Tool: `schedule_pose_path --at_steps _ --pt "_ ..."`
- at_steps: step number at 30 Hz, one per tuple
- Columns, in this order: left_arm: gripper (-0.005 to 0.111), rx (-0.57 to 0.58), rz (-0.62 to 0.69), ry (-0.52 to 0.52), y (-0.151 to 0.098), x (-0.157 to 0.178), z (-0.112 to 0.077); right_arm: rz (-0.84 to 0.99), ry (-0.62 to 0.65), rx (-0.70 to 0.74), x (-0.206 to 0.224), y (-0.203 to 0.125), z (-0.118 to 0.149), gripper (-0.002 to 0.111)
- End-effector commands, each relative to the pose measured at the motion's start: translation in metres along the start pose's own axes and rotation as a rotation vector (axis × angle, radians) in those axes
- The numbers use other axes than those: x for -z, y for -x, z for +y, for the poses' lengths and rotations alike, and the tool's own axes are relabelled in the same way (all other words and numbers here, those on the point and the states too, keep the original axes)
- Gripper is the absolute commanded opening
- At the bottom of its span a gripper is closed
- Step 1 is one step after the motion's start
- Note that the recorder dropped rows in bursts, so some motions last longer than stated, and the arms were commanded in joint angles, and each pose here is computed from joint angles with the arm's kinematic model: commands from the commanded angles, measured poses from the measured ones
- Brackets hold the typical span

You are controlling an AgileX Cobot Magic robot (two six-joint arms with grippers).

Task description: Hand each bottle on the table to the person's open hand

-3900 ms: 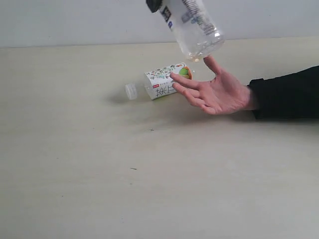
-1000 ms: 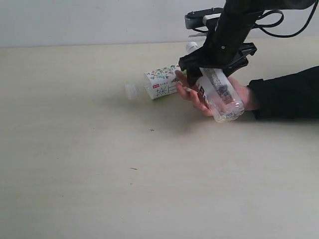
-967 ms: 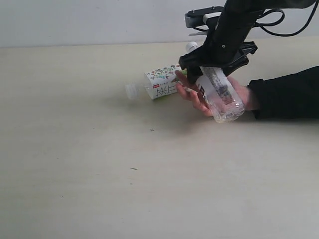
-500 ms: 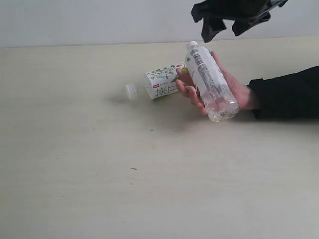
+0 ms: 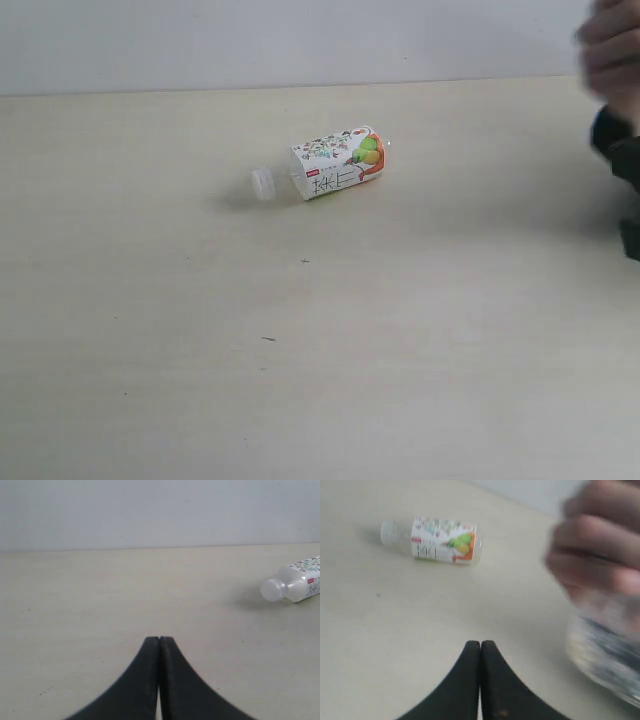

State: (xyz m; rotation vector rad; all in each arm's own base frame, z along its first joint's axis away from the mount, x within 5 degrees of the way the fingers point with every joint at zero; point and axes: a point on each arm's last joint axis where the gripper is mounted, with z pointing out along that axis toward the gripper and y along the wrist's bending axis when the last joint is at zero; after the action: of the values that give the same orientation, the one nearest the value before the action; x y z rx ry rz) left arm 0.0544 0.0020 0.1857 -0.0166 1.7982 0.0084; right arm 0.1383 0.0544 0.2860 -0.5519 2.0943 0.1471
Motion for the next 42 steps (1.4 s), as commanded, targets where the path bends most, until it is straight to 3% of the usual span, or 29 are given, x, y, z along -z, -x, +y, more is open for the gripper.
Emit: schedule_pose_path --at_steps 1,4,13,21,35,42 --pt "0.003 0.004 -0.005 -0.005 -0.001 0.000 0.000 -0.067 -0.078 0.104 0.030 -0.007 -0.004 0.000" --pt "0.003 0.004 -0.005 -0.005 -0.001 0.000 0.000 0.039 -0.082 0.120 0.030 -0.018 -0.005 0.000" --pt "0.003 0.004 -0.005 -0.005 -0.001 0.000 0.000 -0.132 -0.044 -0.024 0.014 -0.025 0.001 0.000" --pt "0.003 0.004 -0.005 -0.005 -0.001 0.000 0.000 -0.045 -0.015 -0.087 0.016 -0.039 0.005 0.000" --pt "0.003 0.004 -0.005 -0.005 -0.001 0.000 0.000 -0.379 -0.117 0.010 0.073 -0.060 0.004 0.000" --pt "0.003 0.004 -0.005 -0.005 -0.001 0.000 0.000 -0.456 -0.117 0.013 0.064 -0.065 0.006 0.000"
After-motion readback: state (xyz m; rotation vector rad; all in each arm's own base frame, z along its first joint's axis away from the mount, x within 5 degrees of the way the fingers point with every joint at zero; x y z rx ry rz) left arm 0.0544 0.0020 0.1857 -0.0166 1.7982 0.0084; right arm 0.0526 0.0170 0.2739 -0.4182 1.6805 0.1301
